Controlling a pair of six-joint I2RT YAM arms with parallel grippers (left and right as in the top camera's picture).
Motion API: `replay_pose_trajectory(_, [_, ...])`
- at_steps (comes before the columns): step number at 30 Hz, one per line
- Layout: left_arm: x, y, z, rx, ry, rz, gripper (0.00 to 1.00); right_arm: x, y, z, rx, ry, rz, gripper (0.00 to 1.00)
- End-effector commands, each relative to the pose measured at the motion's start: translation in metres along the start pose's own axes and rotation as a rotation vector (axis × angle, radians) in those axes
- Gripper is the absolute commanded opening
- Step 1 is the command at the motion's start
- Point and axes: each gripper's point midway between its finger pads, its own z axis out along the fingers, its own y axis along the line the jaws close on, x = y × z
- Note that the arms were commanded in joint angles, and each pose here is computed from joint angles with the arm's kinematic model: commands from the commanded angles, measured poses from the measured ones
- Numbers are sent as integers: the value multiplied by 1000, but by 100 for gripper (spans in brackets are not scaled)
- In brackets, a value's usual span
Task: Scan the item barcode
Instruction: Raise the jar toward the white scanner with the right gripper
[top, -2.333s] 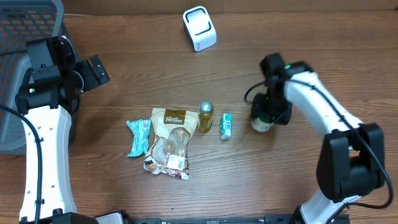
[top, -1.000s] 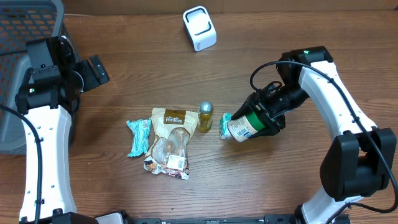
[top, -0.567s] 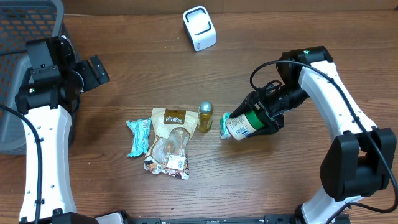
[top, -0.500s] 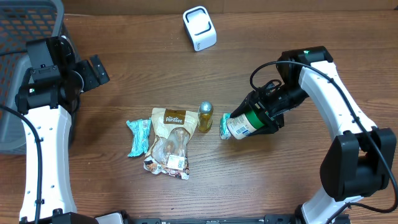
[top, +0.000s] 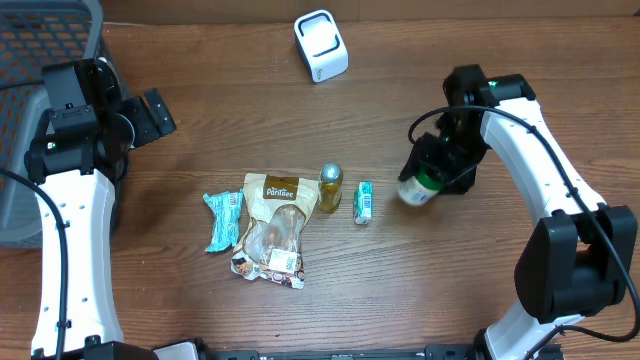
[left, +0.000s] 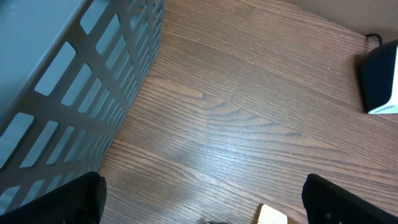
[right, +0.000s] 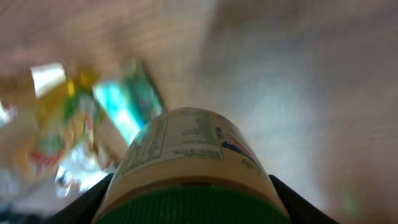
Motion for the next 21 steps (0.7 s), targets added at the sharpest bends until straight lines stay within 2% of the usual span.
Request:
replay_pose_trajectory(1, [-9, -3, -7, 8, -27, 21, 100, -32, -3, -10, 49, -158, -31, 22])
replay_pose_trajectory(3, [-9, -3, -7, 8, -27, 21, 100, -49, 5, -13, 20, -226, -49, 7])
replay_pose_trajectory(5, [-9, -3, -7, 8, -27, 21, 100, -61, 18, -18, -32, -279, -70, 4])
replay_pose_trajectory(9, [-9, -3, -7, 8, -27, 21, 100, -78, 36, -42, -83, -366, -89, 4])
replay_pose_trajectory(15, [-9, -3, -7, 8, -27, 21, 100, -75, 72, -109, -135, -468, -168, 4])
replay_pose_trajectory(16, [-9, -3, -7, 8, -27, 21, 100, -73, 87, -123, -144, -510, -260, 4])
replay_pose_trajectory(21, [-9, -3, -7, 8, -27, 21, 99, -77, 133, -135, -183, -630, -425, 4])
